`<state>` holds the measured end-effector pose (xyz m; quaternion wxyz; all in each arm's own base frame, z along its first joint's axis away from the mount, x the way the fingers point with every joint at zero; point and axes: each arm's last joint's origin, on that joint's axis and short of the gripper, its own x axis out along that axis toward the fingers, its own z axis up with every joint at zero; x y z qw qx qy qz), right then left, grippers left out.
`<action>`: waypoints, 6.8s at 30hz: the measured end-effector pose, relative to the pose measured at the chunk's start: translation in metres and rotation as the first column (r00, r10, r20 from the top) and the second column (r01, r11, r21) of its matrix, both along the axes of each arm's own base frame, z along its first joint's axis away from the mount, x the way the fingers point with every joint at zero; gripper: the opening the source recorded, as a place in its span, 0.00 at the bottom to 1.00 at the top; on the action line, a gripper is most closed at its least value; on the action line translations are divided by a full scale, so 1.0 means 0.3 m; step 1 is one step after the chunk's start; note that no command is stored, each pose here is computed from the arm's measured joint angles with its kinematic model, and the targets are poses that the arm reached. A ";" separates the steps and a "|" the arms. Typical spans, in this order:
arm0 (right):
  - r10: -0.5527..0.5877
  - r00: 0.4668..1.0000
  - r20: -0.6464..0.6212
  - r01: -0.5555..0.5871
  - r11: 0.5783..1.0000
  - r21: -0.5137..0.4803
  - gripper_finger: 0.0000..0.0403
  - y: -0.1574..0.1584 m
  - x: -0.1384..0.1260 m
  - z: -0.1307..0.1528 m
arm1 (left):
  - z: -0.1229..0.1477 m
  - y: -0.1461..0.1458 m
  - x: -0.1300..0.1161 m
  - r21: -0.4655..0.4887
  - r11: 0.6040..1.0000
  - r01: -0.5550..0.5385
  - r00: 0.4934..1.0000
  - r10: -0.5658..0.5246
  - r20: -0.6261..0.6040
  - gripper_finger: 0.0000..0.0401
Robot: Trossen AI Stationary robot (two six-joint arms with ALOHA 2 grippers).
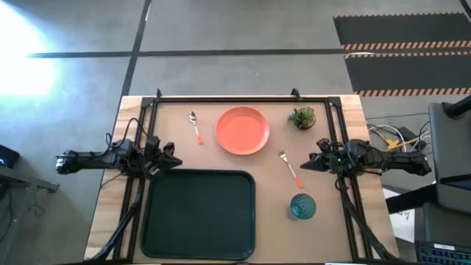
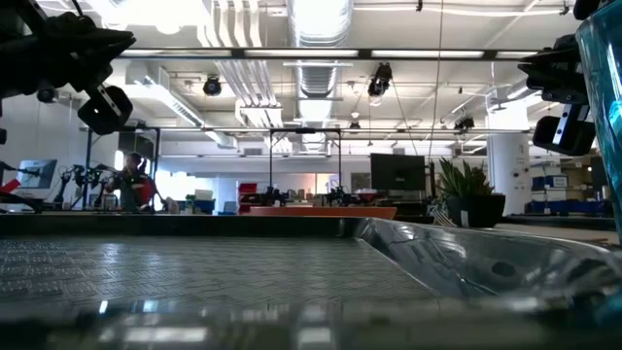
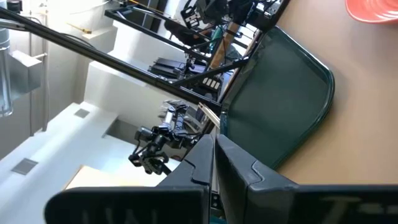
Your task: Pick and place plate/cup/fork/spoon on tray
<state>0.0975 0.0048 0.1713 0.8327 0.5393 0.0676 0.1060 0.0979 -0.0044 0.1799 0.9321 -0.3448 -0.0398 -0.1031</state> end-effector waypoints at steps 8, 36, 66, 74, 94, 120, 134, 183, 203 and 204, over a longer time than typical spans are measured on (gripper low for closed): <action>0.000 1.000 0.000 0.000 1.000 0.001 0.02 0.000 0.000 0.000 | 0.000 0.000 0.000 0.000 1.000 0.000 1.000 0.000 0.001 0.00; -0.053 0.998 0.044 0.057 0.995 -0.082 0.02 -0.005 0.001 0.007 | 0.000 0.000 0.000 0.000 1.000 -0.002 1.000 0.002 0.001 0.00; -0.254 0.906 0.337 0.318 0.936 -0.149 0.02 -0.025 -0.010 0.093 | 0.115 0.020 -0.020 0.086 0.966 -0.245 0.960 0.229 0.160 0.14; -0.328 0.749 0.576 0.497 0.852 -0.162 0.03 -0.033 -0.039 0.168 | 0.196 0.030 -0.010 0.131 0.924 -0.359 0.927 0.337 0.164 0.41; -0.012 0.792 0.611 0.457 0.675 -0.579 0.32 -0.015 0.164 0.775 | 0.283 0.044 0.267 0.570 0.788 -0.233 0.831 0.465 -0.304 0.60; 0.269 0.803 0.532 0.318 0.563 -0.763 0.29 0.003 0.321 1.174 | 0.089 0.086 0.687 0.747 0.476 0.464 0.514 0.542 -0.665 0.58; 0.275 0.800 0.534 0.327 0.546 -0.771 0.28 0.006 0.257 1.193 | -0.003 0.106 0.725 0.694 0.485 0.533 0.445 0.536 -0.717 0.54; 0.274 0.818 0.506 0.300 0.547 -0.781 0.27 0.005 0.283 1.179 | -0.131 0.254 0.744 0.644 0.476 0.598 0.443 0.474 -0.761 0.54; 0.271 0.819 0.506 0.299 0.550 -0.780 0.27 0.005 0.283 1.179 | -0.153 0.265 0.789 0.673 0.491 0.554 0.425 0.528 -0.735 0.07; 0.271 0.819 0.506 0.300 0.550 -0.780 0.27 0.005 0.283 1.179 | -0.149 0.267 0.790 0.682 0.496 0.538 0.422 0.542 -0.727 0.04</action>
